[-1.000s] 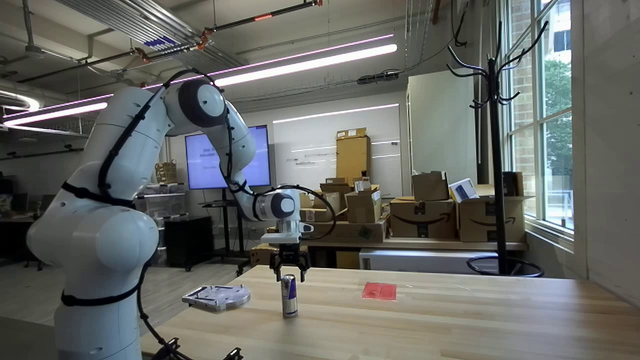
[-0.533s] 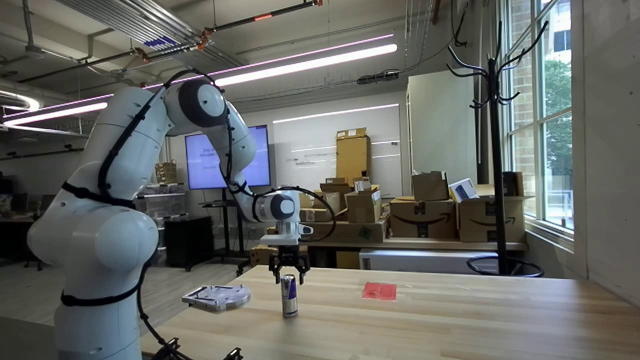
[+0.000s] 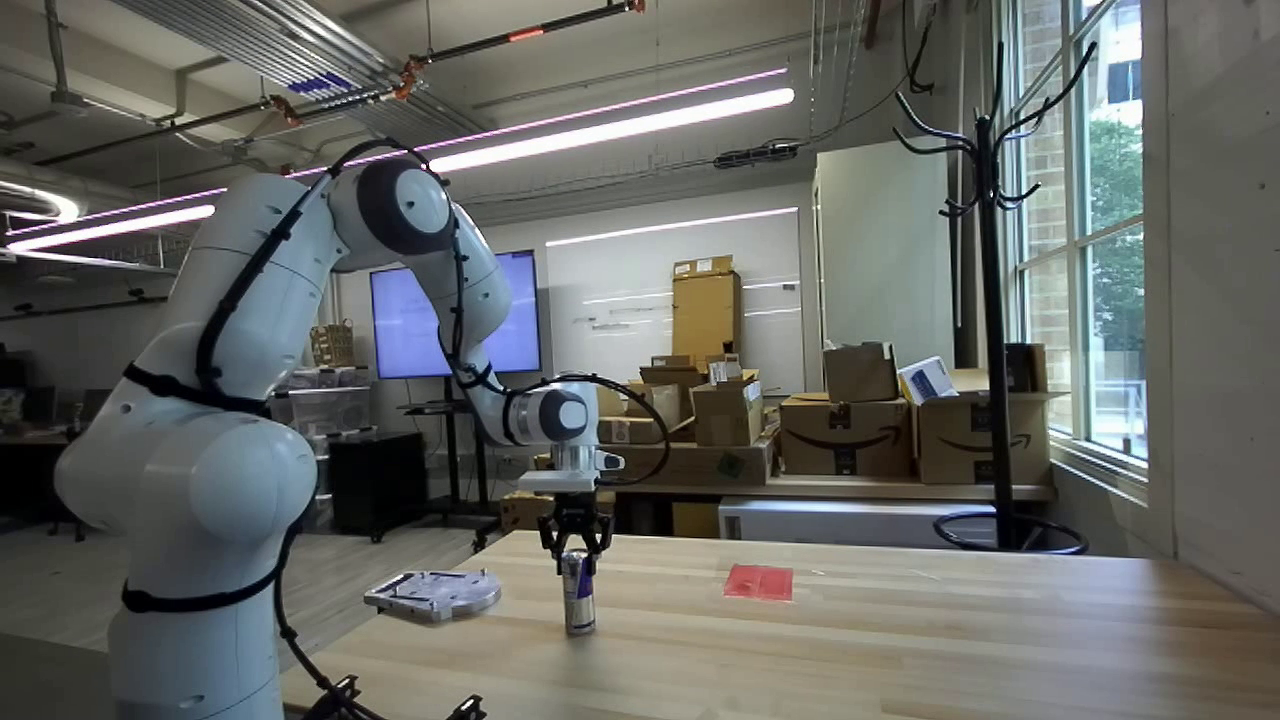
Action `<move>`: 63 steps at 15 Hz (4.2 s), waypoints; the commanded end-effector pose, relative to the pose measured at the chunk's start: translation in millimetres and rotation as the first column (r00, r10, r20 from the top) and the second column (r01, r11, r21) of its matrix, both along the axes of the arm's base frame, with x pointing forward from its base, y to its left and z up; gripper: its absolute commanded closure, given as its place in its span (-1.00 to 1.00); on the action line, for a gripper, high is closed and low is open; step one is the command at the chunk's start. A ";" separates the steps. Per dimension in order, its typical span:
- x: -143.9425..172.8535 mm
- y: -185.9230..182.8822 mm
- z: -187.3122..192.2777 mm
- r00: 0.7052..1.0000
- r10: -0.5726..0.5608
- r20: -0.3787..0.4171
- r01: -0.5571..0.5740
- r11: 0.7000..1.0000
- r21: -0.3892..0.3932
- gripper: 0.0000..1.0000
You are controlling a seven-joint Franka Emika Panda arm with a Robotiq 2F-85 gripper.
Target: Put the soda can on the metal object
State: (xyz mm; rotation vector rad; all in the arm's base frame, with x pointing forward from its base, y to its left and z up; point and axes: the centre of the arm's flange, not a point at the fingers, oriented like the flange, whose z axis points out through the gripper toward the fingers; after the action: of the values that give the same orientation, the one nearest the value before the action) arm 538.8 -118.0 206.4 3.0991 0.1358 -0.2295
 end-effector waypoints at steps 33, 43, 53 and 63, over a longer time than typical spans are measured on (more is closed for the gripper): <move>47.1 365.0 59.6 0.736 0.677 -0.005 -0.671 0.728 -0.136 0.34; 62.1 369.2 37.0 0.746 0.666 0.005 -0.663 0.743 -0.092 0.34; 56.3 361.2 23.8 0.766 0.642 -0.013 -0.641 0.764 -0.075 -0.79; 47.7 310.1 109.0 0.819 0.567 0.090 -0.556 0.822 -0.121 -1.00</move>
State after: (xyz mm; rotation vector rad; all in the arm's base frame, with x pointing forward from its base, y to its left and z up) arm 599.6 232.4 274.0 2.7559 1.0938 -0.0538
